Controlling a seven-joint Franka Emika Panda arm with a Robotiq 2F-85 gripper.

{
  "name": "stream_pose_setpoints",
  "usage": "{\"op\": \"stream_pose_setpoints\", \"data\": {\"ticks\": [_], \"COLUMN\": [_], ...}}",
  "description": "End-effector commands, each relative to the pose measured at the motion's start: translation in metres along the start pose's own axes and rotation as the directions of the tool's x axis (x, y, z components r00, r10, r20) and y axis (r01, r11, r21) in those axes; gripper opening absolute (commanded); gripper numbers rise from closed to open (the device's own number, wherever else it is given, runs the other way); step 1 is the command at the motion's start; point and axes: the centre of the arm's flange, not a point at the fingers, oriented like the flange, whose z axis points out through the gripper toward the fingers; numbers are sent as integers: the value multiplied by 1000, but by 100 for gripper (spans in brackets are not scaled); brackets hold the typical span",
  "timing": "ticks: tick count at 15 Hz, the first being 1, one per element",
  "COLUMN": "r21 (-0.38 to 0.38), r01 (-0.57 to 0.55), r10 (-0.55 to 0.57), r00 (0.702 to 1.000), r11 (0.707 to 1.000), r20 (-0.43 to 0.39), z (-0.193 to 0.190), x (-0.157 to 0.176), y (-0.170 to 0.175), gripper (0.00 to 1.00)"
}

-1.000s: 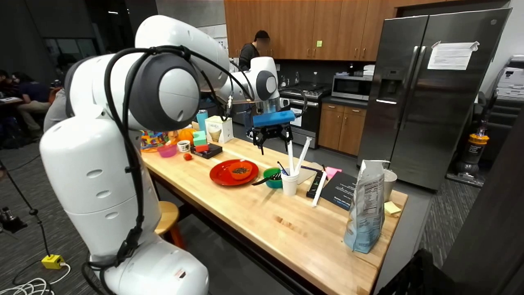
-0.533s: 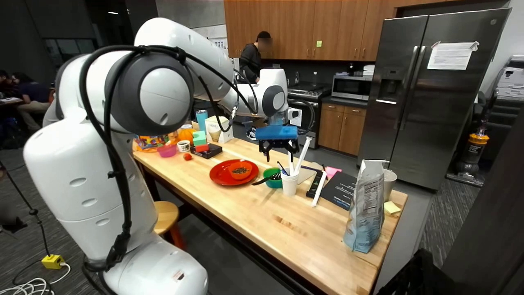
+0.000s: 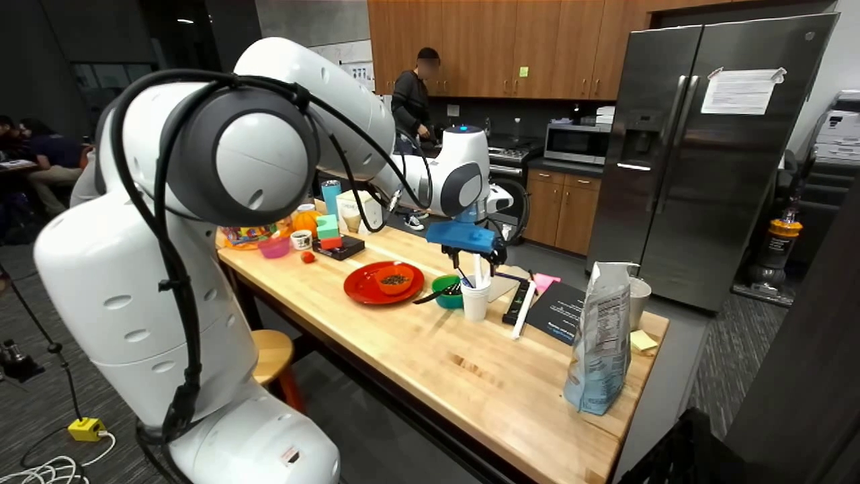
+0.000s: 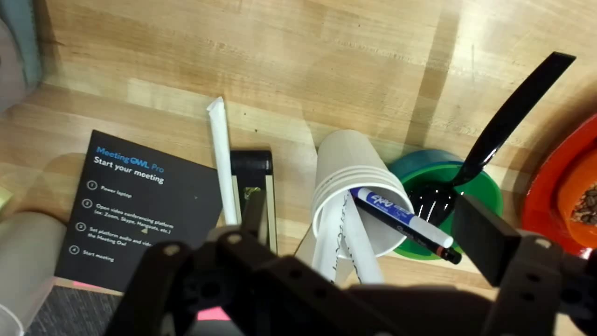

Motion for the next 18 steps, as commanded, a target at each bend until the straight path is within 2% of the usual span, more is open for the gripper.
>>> {"op": "stream_pose_setpoints", "data": {"ticks": [1, 4, 7, 11, 13, 18], "r21": [24, 28, -14, -71, -69, -59], "r01": [-93, -188, -264, -328, -352, -364], "r10": [94, 189, 262, 324, 347, 364], "r00": [995, 980, 963, 943, 935, 931], "r11": [995, 982, 964, 942, 933, 930], "r20": [-39, -58, -63, -71, -75, -7], "z": [12, 25, 28, 22, 24, 40], "x": [1, 20, 43, 69, 77, 86], "y": [1, 5, 18, 32, 36, 28], "gripper": [100, 100, 100, 100, 100, 100]}}
